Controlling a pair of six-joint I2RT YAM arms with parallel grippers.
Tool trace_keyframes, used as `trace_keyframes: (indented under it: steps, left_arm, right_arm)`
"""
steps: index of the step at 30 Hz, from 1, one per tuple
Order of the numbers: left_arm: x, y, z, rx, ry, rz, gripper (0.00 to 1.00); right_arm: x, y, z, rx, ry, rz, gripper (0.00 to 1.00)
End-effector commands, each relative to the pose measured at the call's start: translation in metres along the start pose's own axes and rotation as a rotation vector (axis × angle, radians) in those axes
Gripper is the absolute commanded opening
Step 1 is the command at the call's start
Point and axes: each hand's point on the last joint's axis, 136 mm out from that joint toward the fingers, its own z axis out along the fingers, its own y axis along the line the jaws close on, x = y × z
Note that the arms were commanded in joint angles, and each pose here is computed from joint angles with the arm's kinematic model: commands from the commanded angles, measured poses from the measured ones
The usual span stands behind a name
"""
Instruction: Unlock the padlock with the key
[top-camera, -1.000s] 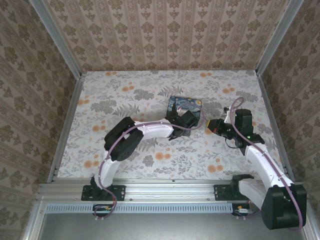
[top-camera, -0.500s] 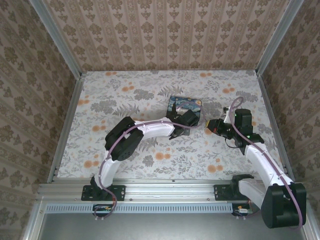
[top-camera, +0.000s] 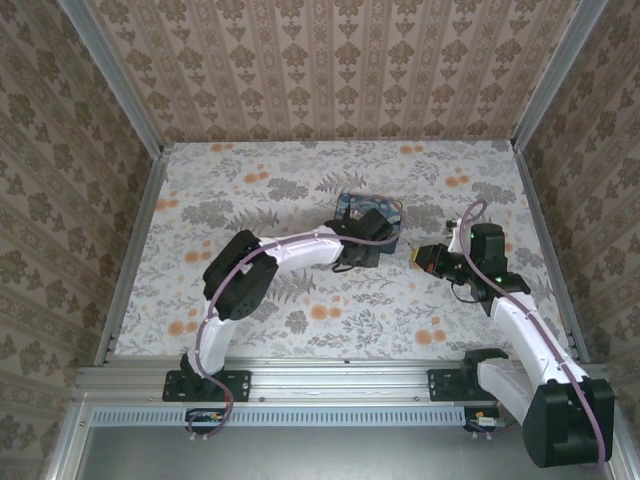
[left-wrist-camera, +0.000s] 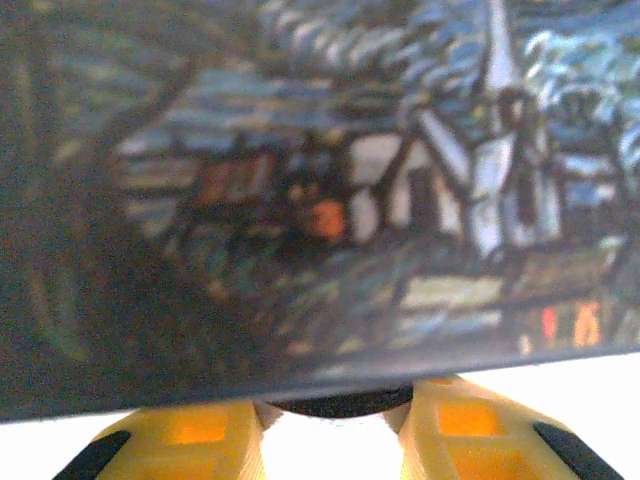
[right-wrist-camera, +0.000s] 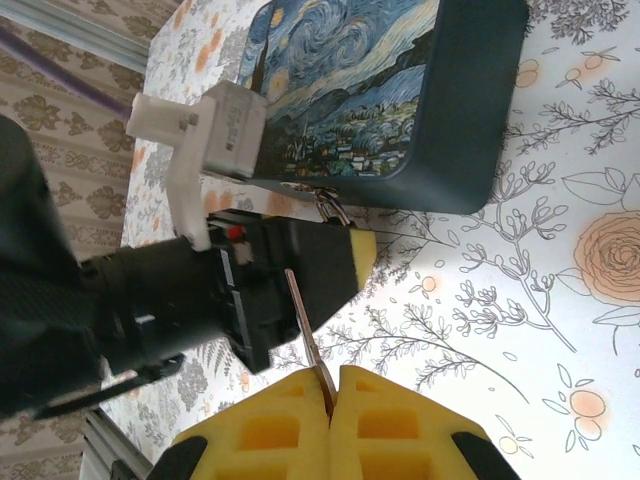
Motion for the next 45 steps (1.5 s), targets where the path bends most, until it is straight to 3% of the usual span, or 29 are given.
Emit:
trace_keyframes:
  steps: [1, 9, 13, 18, 26, 45]
  left_arm:
    - [-0.015, -0.015, -0.06, 0.216, 0.062, -0.105, 0.08]
    - [-0.024, -0.003, -0.126, 0.456, 0.177, -0.39, 0.06]
    - [-0.025, 0.003, -0.143, 0.541, 0.208, -0.583, 0.07]
    - [-0.014, 0.003, -0.156, 0.572, 0.263, -0.719, 0.07]
    - [-0.007, 0.01, -0.173, 0.574, 0.293, -0.778, 0.05]
    - [-0.005, 0.033, -0.168, 0.57, 0.284, -0.853, 0.03]
  right_arm:
    - [0.011, 0.009, -0.003, -0.038, 0.037, -0.003, 0.0]
    - [0.021, 0.059, -0.015, -0.137, 0.118, -0.077, 0.0]
    - [0.048, 0.097, -0.013, -0.256, 0.179, -0.14, 0.0]
    - [0.076, 0.122, -0.001, -0.379, 0.22, -0.23, 0.0]
    - [0.087, 0.115, 0.02, -0.414, 0.249, -0.319, 0.0]
    - [0.052, 0.134, 0.062, -0.462, 0.289, -0.327, 0.0]
